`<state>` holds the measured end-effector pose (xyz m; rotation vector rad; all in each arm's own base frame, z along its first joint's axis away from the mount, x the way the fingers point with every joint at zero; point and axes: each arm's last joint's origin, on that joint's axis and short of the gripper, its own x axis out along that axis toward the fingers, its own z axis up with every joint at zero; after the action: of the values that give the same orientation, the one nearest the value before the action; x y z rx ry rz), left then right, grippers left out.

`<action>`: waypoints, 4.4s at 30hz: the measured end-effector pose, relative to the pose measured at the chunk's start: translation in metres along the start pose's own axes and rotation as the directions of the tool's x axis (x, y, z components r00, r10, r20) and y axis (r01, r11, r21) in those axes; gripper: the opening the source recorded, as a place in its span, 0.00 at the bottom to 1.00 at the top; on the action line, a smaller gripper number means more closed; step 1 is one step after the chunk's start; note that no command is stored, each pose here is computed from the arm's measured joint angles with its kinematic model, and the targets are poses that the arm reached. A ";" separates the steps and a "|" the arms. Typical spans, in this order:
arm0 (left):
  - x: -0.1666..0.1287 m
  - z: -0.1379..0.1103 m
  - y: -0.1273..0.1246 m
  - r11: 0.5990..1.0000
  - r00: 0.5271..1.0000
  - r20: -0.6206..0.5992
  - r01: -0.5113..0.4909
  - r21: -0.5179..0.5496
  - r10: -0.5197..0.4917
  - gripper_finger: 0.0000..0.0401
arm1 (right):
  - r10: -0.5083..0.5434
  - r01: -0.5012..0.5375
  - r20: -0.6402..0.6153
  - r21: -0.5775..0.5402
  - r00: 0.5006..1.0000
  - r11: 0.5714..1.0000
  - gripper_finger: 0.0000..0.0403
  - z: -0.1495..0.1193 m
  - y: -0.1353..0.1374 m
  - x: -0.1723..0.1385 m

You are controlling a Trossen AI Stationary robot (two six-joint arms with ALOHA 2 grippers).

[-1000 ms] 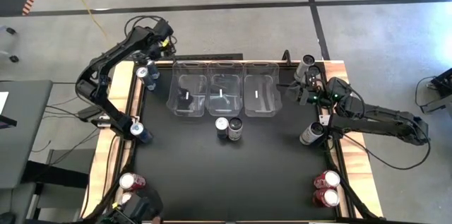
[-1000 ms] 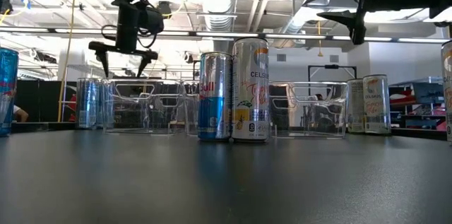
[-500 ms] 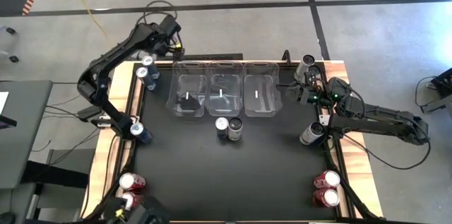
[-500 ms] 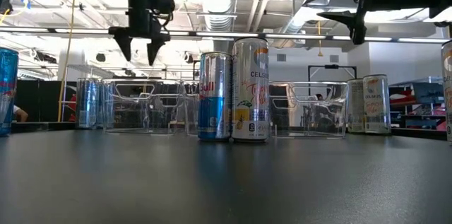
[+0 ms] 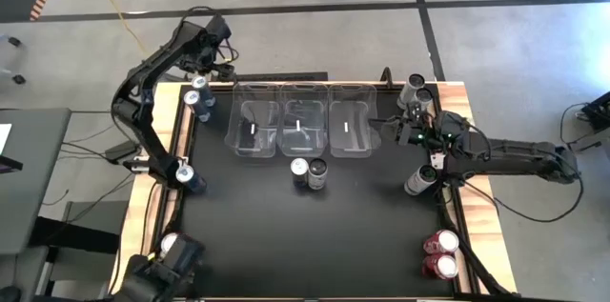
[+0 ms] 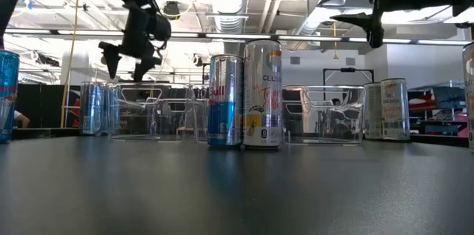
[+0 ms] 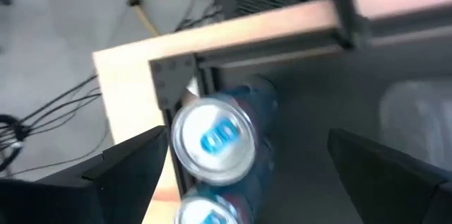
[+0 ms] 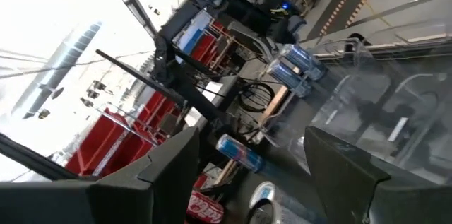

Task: Sort soda cans
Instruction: Put the top blue soda can into the left transparent bin

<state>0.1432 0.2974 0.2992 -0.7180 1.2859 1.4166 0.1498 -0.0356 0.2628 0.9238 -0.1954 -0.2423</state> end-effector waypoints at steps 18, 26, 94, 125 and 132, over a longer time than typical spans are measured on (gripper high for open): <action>0.033 0.005 -0.005 0.970 0.989 -0.128 -0.104 -0.222 0.076 0.95 | -0.080 0.080 -0.004 0.006 0.997 0.997 0.67 -0.033 0.009 0.009; 0.039 0.013 0.005 0.958 0.995 -0.103 -0.041 -0.284 0.012 0.95 | -0.042 0.043 -0.015 0.010 0.999 0.999 0.67 -0.038 0.014 0.011; -0.122 -0.013 -0.016 0.947 0.960 0.135 0.206 0.246 -0.244 0.64 | -0.115 0.111 0.104 0.048 0.988 0.993 0.67 -0.038 0.016 0.009; -0.018 -0.050 -0.124 0.921 0.966 0.138 0.158 0.355 -0.219 0.64 | -0.116 0.110 0.092 0.070 0.989 0.991 0.67 -0.050 0.024 0.003; -0.016 -0.042 -0.120 0.934 0.961 0.187 0.132 0.333 -0.203 0.65 | -0.126 0.118 0.101 0.080 0.987 0.990 0.67 -0.049 0.023 0.003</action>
<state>0.2517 0.2382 0.2646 -0.4284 1.2104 1.0821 0.1688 0.0141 0.2530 0.9980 -0.2472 -0.4001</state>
